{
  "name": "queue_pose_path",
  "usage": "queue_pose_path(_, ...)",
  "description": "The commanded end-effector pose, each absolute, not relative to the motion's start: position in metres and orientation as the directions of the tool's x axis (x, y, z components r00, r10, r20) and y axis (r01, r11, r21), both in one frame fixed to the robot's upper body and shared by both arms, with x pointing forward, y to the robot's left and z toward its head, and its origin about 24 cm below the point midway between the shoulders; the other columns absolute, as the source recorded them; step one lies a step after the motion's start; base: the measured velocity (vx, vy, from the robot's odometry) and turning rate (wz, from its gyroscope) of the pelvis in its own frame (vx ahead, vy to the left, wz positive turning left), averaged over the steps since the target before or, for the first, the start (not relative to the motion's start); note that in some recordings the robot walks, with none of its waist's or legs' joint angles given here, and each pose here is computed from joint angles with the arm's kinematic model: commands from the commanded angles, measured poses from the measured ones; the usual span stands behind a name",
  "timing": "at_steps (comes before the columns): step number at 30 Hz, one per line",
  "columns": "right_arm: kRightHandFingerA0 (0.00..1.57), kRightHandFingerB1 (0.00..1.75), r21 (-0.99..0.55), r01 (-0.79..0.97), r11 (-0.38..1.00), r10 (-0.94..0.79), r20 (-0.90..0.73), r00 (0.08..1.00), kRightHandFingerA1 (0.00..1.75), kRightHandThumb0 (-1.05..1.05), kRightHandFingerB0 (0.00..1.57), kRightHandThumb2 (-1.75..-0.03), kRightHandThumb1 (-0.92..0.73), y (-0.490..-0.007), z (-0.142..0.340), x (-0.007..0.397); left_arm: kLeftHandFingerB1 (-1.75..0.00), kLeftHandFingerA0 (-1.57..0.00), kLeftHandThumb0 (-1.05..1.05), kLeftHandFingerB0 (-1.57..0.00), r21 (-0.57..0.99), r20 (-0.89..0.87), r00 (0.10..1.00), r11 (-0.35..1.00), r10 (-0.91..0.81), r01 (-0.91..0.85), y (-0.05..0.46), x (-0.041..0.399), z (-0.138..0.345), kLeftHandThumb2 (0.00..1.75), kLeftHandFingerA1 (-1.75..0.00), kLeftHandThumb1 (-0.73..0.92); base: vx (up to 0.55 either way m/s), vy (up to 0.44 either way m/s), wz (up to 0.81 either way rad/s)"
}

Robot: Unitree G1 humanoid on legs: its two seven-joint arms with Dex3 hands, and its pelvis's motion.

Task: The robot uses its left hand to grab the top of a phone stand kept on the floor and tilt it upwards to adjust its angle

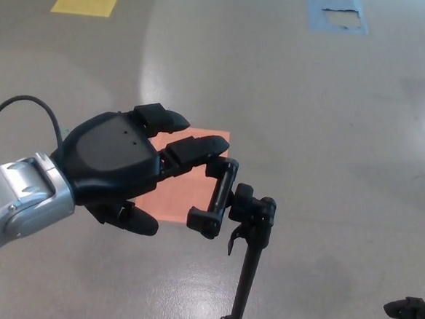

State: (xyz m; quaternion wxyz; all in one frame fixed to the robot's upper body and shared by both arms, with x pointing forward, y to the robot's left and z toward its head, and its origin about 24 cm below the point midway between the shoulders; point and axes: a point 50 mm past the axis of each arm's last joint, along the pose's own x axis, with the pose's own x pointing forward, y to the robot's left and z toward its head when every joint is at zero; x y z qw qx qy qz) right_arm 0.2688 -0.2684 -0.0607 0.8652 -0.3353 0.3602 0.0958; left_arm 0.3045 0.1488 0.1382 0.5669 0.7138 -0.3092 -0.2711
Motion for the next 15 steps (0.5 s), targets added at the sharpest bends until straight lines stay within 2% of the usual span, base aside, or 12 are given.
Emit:
queue_pose_path(1,0.22,0.29,-0.516,-0.405,0.754,-0.097,-0.698,0.709,0.35,-0.61,0.20,-0.66,-0.85,-0.2764,-0.0583,0.2679,-0.06,-0.16,-0.94,0.00,0.967,-0.054,0.667,-0.205,-0.743,-0.149,0.1527,0.3029,0.1330,0.95,-0.33,0.63,0.00,0.000,0.00)
queue_pose_path(15,0.23,0.30,-0.517,-0.416,0.748,-0.094,-0.703,0.705,0.36,-0.62,0.20,-0.66,-0.86,-0.2766,-0.0575,0.2688,-0.06,-0.16,-0.94,0.00,0.967,-0.058,0.664,-0.207,-0.745,-0.148,0.1520,0.3026,0.1305,0.96,-0.33,0.64,0.00,0.000,0.00)
